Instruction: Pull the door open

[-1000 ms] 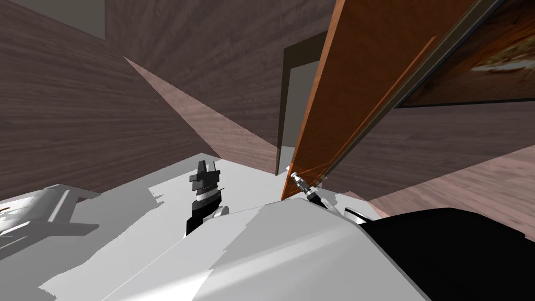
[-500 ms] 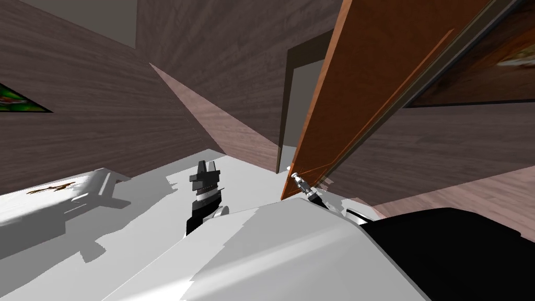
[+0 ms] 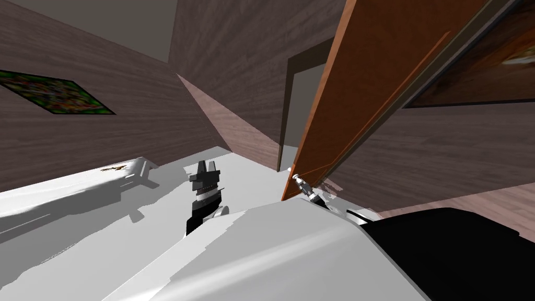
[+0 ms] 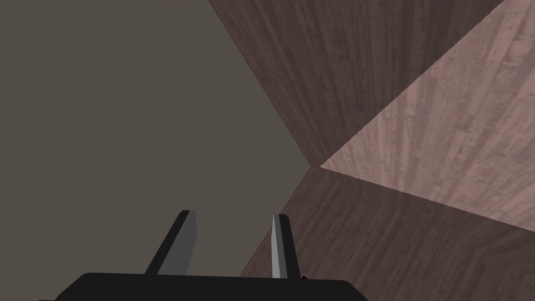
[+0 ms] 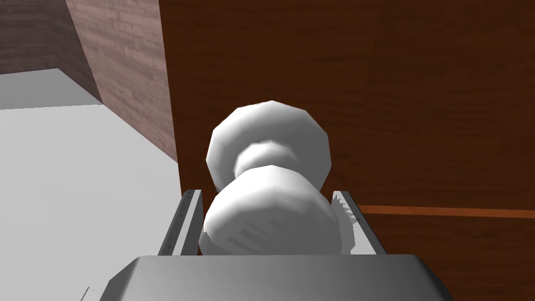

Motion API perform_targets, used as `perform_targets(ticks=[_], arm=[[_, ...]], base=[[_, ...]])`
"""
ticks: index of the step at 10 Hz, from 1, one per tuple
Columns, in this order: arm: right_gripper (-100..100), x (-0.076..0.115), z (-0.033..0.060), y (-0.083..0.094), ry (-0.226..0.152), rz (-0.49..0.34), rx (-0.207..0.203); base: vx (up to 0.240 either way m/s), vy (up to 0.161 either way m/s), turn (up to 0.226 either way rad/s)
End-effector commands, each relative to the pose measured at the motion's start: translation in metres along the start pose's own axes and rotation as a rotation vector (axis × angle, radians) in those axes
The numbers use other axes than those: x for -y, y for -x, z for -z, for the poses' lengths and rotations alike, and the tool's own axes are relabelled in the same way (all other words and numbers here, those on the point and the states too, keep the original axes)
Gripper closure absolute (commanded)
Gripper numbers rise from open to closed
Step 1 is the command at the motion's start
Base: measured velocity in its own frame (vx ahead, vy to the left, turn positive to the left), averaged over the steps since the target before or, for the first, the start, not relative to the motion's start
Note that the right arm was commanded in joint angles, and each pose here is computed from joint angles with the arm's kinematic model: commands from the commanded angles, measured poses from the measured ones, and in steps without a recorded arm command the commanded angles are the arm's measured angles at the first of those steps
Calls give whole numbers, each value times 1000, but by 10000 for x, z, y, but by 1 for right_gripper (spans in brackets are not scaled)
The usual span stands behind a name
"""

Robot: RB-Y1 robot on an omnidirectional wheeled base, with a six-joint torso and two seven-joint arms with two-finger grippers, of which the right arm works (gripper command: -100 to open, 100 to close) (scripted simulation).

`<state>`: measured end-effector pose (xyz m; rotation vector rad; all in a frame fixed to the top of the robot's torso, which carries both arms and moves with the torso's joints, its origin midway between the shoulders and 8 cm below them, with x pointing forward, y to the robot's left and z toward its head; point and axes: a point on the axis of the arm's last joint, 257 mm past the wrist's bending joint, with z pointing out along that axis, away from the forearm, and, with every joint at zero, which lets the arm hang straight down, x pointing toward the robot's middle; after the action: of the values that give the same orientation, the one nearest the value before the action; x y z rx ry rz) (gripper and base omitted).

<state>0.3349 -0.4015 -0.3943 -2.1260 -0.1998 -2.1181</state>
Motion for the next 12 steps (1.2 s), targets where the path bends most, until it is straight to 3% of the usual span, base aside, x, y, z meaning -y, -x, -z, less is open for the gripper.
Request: perform_targets(ticks=[1, 3, 12], arm=[[100, -19, 50, -21, -5, 1, -3], [100, -11, 43, -19, -8, 1, -3], [100, -30, 205, -16, -15, 1, -2]], base=[[-258, -90, 181], [-166, -70, 85], [-157, -79, 153]])
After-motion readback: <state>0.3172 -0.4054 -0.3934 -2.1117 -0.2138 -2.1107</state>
